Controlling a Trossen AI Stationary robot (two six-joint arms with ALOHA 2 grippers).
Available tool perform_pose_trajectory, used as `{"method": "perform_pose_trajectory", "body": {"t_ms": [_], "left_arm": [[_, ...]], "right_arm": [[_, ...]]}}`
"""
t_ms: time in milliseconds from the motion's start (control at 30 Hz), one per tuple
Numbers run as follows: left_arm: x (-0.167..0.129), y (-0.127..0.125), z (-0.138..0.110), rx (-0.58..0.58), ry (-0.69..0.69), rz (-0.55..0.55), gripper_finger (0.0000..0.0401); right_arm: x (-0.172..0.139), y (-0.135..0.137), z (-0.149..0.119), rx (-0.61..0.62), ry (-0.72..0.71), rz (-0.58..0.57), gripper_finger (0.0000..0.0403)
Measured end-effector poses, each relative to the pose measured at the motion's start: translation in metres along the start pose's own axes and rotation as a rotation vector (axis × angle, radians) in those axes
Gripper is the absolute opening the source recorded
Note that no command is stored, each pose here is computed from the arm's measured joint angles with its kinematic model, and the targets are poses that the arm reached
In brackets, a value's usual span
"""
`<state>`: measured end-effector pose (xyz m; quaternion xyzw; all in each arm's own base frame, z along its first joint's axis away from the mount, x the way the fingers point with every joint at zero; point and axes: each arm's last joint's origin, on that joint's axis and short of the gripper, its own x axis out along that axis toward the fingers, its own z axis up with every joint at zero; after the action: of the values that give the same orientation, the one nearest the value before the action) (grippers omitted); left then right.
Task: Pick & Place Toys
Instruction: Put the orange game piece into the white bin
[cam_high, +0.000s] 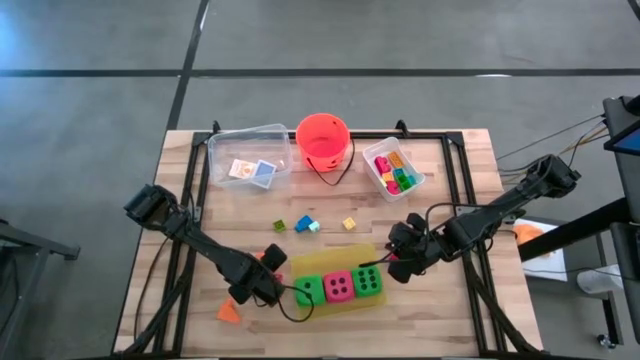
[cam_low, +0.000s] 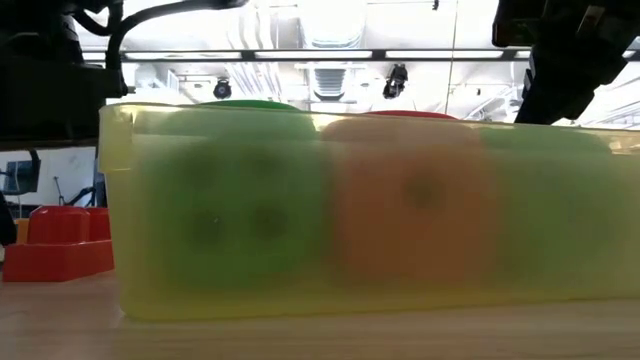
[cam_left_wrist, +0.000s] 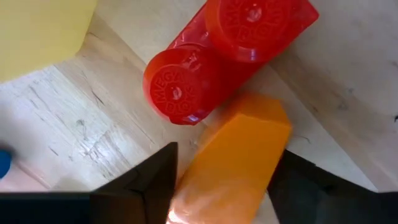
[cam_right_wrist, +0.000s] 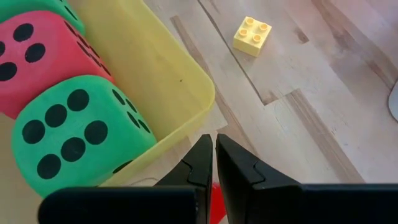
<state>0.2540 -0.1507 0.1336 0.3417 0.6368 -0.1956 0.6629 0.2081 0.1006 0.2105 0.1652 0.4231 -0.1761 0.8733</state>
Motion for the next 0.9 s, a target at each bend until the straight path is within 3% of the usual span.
{"method": "perform_pose_trajectory", "body": {"t_ms": [167,400,633,900], "left_arm": [[0.000,0.000,0.000,0.001,0.004,0.000,0.0132],[0.000,0.000,0.000,-0.033,0.004,-0.010,0.0134],[-0.009,0.002,0.001,-0.164,-0.009,-0.018,0.0133],[-0.043,0.006,-0.008,-0.370,-0.131,-0.011,0.0133]], "right_arm": [[0.000,0.000,0.000,0.000,-0.001,0.000,0.0020],[0.000,0.000,0.000,0.000,-0.003,0.000,0.0020],[0.000,0.000,0.000,0.000,-0.004,-0.001,0.0020],[0.000,0.000,0.001,-0.046,-0.008,0.001,0.0020]]}}
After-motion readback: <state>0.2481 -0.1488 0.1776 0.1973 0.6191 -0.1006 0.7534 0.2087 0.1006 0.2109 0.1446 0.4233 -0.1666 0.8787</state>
